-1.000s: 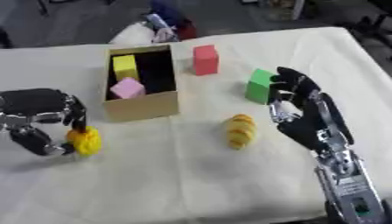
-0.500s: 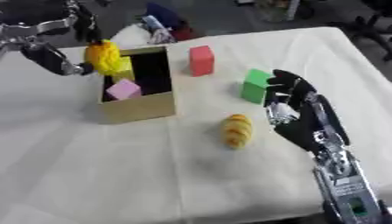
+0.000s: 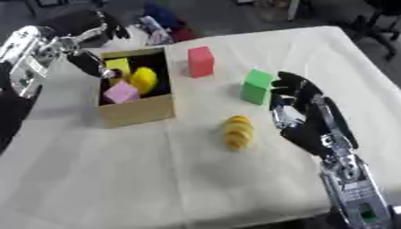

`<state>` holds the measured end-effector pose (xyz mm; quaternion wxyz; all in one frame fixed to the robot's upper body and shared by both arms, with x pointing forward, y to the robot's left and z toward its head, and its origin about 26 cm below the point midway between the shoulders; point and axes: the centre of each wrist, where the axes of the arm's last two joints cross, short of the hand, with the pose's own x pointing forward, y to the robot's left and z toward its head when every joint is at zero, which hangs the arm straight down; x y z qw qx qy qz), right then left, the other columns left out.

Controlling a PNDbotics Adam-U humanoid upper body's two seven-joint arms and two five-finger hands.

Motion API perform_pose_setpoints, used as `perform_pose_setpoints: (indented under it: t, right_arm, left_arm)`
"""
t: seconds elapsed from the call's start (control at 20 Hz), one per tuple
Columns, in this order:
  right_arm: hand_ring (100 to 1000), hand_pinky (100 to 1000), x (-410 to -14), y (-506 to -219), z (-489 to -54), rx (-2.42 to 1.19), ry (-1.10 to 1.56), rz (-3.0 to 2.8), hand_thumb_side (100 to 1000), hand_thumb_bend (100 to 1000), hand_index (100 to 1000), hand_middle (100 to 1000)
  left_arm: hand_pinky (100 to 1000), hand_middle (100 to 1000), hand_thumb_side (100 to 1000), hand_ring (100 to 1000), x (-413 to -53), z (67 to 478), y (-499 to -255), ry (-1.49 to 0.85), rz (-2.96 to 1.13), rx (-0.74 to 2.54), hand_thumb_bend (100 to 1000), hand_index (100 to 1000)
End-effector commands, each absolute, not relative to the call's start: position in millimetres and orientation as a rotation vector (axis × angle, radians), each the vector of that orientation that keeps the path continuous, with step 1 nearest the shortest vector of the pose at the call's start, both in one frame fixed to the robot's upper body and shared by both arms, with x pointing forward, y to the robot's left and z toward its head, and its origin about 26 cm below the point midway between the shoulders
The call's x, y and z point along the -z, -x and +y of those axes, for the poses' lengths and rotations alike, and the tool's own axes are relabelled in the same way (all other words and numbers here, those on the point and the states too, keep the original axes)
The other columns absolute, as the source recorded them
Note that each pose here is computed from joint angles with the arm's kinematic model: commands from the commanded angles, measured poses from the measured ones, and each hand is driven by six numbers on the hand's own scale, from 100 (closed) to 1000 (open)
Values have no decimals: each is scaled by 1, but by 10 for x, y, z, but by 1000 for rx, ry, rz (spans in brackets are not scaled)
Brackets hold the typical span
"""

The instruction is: Pick up objects on the table and place them in the box.

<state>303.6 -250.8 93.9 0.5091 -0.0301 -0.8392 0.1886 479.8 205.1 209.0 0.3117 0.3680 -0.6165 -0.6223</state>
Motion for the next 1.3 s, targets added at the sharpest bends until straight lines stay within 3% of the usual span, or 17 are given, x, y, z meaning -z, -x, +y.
perform_pose_setpoints:
  t: [0.05, 0.3, 0.55, 0.8, 1.05, 1.3]
  right_arm:
    - [770, 709, -998, -3052, -2527, -464, 77, -2039, 337, 100, 867, 737]
    - [772, 712, -1042, -3061, -2633, -523, 124, -2026, 358, 100, 871, 737]
    - [775, 717, -1212, -3070, -2856, -736, 210, -1987, 283, 100, 879, 747]
    - [785, 732, -1398, -3089, -3032, -1083, 297, -1870, 212, 100, 916, 773]
    - [804, 753, -1543, -3162, -3042, -1485, 347, -1700, 240, 100, 957, 812]
    - [816, 767, -1568, -3268, -3036, -1767, 371, -1542, 229, 334, 964, 836]
  left_arm:
    - [797, 767, 418, 743, -2269, 2134, -4813, -1065, -1723, 1545, 699, 844]
    - [762, 692, 437, 680, -2455, 2455, -4675, -1050, -1882, 1347, 689, 818]
    - [739, 641, 431, 636, -2583, 2943, -4275, -896, -2039, 1102, 666, 795]
    - [727, 620, 436, 619, -2445, 3223, -3826, -754, -2083, 927, 652, 782]
    - [722, 614, 446, 613, -2249, 3283, -3498, -667, -2097, 813, 644, 779]
    - [720, 608, 461, 608, -2043, 3302, -3307, -619, -2072, 747, 635, 776]
